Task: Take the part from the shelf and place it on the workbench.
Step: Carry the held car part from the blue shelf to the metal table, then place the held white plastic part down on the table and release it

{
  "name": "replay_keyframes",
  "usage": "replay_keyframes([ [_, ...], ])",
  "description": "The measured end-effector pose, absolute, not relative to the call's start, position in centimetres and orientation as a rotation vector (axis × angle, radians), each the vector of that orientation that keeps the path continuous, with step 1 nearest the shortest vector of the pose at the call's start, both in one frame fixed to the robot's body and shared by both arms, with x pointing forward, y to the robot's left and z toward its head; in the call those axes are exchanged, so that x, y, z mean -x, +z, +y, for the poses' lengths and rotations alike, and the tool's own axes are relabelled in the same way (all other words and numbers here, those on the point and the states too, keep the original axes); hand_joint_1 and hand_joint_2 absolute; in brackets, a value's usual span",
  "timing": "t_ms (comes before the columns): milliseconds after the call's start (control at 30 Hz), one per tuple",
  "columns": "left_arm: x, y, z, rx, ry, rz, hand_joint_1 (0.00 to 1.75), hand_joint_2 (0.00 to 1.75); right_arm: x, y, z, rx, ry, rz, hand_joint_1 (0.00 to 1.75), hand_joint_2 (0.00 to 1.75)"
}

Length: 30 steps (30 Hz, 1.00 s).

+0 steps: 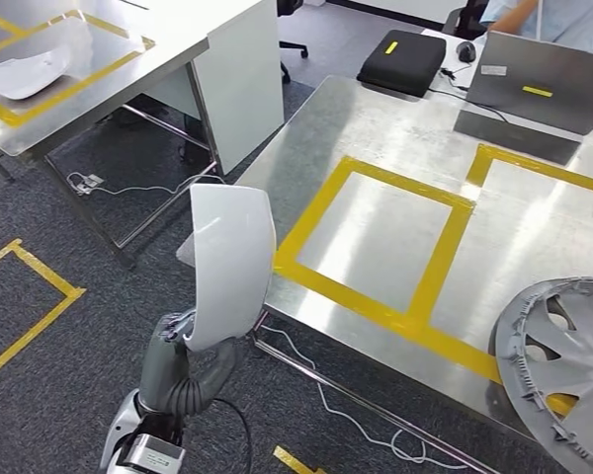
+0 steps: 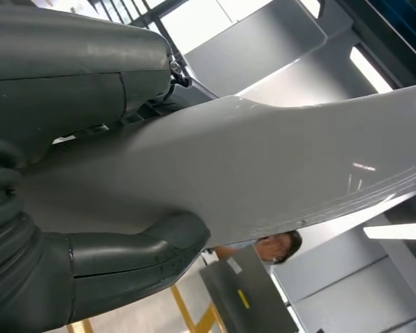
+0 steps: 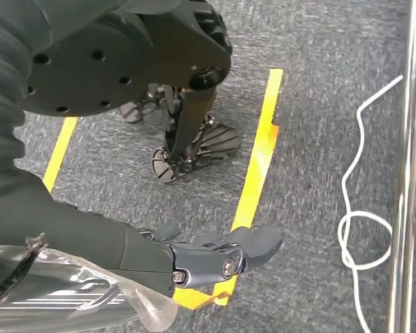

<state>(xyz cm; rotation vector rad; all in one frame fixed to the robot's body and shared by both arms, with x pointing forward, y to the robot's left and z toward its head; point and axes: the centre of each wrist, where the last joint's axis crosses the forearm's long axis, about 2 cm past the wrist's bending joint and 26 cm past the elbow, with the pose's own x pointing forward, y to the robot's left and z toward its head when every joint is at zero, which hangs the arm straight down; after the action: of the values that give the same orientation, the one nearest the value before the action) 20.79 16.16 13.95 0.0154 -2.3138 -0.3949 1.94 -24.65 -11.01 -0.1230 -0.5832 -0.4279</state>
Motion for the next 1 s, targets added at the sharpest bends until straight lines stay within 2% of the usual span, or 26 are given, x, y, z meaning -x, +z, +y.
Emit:
replay_keyframes([
  [1000, -21.8, 14.4, 16.1, -0.068, -0.464, -2.312, 1.75, 1.75, -2.2, -11.0, -24.5, 0.113, -0.4, -0.59, 0.0, 1.75],
])
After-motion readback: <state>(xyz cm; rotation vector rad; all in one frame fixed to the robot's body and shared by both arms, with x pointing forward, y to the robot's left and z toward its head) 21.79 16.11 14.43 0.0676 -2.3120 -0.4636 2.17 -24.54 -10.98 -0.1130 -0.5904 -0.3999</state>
